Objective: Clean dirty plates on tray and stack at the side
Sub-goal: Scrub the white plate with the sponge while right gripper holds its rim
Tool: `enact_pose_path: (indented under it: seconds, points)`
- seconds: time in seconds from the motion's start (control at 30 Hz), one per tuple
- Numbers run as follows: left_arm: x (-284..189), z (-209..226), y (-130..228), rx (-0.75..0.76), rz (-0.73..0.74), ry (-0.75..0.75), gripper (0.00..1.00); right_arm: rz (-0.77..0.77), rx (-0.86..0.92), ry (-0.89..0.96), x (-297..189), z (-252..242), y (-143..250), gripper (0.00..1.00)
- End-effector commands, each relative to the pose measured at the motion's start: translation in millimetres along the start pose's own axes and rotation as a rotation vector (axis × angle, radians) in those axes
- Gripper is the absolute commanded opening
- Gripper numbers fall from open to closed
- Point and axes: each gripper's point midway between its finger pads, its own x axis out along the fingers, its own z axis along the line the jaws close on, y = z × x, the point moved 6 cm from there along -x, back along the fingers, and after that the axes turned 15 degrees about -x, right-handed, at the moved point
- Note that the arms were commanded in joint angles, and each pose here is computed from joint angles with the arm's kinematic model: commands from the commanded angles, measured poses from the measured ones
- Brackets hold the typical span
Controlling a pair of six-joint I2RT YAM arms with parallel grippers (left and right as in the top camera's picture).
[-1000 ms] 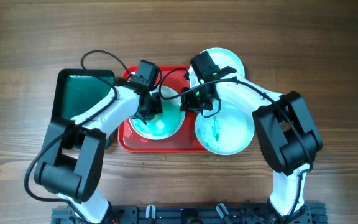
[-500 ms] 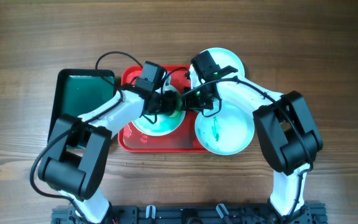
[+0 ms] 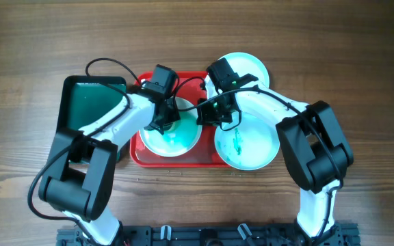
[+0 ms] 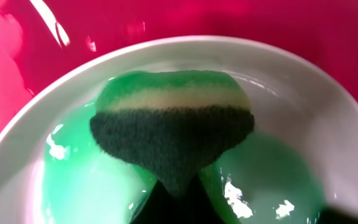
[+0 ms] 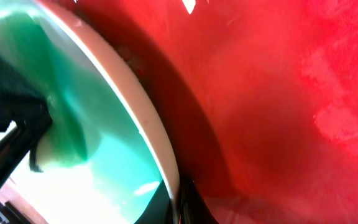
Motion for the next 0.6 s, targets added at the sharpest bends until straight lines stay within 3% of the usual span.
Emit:
enact_pose_path:
  seconds: [0.0, 0.1, 0.23, 0.37, 0.57]
  points:
    - [15.9, 13.6, 62.9, 0.181, 0.458, 0.137, 0.04, 0.016, 0.032, 0.047, 5.8, -15.7, 5.0, 0.04]
    - [4.7, 0.7, 77.6, 0.258, 0.586, 0.311, 0.04, 0.014, 0.032, 0.047, 5.8, -15.7, 4.7, 0.04]
    - [6.2, -11.1, 69.7, 0.292, 0.535, 0.385, 0.04, 0.015, 0.032, 0.047, 5.8, -15.7, 4.9, 0.04]
    - [14.6, -23.7, 47.4, 0.282, 0.376, 0.390, 0.06, 0.015, 0.032, 0.047, 5.8, -15.7, 5.0, 0.05]
    - [28.6, -14.2, -8.3, 0.132, -0.036, 0.150, 0.04, 0.018, 0.034, 0.048, 5.8, -15.8, 5.5, 0.04]
